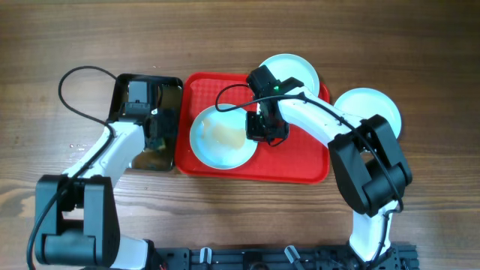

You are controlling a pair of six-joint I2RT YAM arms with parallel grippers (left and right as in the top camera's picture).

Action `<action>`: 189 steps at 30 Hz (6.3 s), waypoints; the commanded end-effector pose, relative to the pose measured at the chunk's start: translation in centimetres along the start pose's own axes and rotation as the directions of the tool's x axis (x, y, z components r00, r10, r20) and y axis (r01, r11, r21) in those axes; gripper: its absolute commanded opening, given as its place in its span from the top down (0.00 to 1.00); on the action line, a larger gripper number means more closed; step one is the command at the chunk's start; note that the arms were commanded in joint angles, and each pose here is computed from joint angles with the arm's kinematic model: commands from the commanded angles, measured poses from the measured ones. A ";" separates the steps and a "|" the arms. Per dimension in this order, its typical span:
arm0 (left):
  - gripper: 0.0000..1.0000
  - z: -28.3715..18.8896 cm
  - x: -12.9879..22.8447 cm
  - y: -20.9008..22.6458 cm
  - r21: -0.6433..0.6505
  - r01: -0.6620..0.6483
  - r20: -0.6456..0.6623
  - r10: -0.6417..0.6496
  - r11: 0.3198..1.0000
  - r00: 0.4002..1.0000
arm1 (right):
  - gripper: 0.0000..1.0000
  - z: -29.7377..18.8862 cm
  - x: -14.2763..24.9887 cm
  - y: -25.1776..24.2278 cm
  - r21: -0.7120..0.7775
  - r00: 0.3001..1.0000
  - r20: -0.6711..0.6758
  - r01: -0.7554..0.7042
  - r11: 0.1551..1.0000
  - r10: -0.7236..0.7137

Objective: Clean dirty plates on tray and stack at the side
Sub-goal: 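Put the sponge back into the black water tray with the left gripper, then carry the left plate with the right gripper onto the first cleaned plate, then move the right gripper to the back plate and grip its rim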

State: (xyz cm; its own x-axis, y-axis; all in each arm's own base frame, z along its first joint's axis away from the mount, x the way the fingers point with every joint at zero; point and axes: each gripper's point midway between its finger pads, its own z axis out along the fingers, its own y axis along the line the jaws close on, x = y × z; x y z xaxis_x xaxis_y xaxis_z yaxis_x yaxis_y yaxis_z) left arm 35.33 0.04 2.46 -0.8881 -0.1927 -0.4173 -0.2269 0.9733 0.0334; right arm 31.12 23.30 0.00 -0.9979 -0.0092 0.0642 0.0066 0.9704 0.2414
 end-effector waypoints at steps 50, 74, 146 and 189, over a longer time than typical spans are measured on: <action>0.22 -2.1 3.1 0.2 0.018 0.042 -0.141 -0.039 0.999 0.989 | 0.96 2.6 1.3 -2.4 0.095 0.998 -0.057 0.003 0.995 0.003; 0.18 -2.1 3.2 -0.7 0.067 0.052 -0.152 -0.041 0.996 0.987 | 0.96 -14.0 -1.3 -6.7 0.416 0.912 0.374 -0.002 0.909 -0.168; 0.17 -2.1 3.2 -0.7 0.067 0.052 -0.153 -0.042 0.996 0.987 | 0.96 -16.4 0.7 -31.3 0.111 0.621 0.375 -0.767 0.632 0.688; 0.17 -2.1 3.2 -0.7 0.067 0.052 -0.153 -0.042 0.996 0.987 | 0.93 -2.3 -5.3 -11.4 -0.156 0.918 0.123 -0.357 0.921 0.376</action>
State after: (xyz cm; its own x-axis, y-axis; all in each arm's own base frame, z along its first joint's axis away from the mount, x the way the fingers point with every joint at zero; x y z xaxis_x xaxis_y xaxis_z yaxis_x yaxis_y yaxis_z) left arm 31.23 -1.02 2.39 -0.9343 -0.2462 -0.2578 -0.2493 0.9682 -0.0212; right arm 37.82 11.21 0.23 -0.9183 0.3941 -0.0379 0.3550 0.8621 0.3617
